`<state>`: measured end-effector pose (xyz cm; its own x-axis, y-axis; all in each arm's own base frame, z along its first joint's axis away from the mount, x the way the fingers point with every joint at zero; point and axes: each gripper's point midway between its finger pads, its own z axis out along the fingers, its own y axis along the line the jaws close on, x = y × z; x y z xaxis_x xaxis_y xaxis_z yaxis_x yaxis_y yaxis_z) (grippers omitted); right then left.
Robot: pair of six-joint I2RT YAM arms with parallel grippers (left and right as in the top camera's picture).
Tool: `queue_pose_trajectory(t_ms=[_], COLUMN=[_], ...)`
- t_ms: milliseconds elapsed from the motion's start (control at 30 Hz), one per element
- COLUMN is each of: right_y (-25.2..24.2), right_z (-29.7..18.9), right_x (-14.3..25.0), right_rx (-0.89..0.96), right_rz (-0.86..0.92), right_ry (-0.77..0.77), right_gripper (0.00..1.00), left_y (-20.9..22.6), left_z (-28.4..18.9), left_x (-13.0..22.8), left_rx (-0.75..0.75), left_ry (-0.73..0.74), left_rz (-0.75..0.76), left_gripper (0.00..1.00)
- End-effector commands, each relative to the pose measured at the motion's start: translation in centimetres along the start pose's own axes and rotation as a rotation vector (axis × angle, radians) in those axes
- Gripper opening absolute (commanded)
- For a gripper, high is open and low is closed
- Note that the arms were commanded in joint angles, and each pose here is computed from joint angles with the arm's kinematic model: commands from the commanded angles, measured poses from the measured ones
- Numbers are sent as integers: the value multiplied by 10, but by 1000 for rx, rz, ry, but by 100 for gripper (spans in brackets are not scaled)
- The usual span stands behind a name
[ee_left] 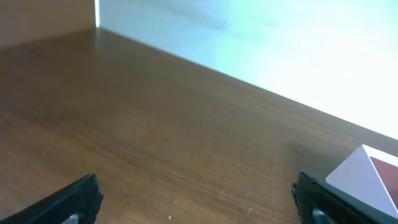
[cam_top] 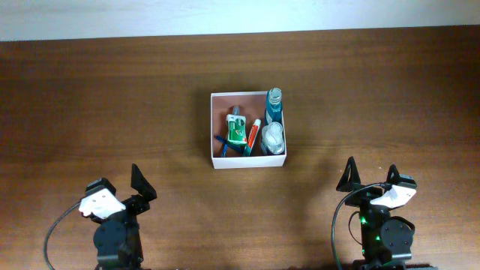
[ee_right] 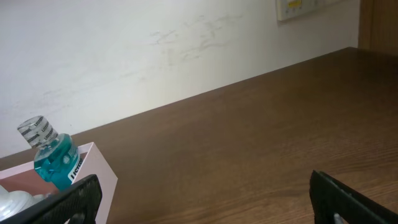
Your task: Pack container
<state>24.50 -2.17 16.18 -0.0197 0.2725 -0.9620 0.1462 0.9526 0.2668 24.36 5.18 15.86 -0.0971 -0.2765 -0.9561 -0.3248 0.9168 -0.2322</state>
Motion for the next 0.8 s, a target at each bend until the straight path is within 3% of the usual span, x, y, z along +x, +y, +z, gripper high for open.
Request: queue_pose_trajectory(t_ms=[0,767], right_y=[0,0], right_z=[0,0], right_x=[3,3], right_rx=[-2,-2], right_rz=[-12,-12], right_ry=[6,6], right_gripper=[98,98], left_y=[-7,-34], left_z=[-3,-9], left_x=[-3,10], left_rx=[46,230], left_ry=[-28,-81], left_rz=[156,258], left_gripper=[99,99])
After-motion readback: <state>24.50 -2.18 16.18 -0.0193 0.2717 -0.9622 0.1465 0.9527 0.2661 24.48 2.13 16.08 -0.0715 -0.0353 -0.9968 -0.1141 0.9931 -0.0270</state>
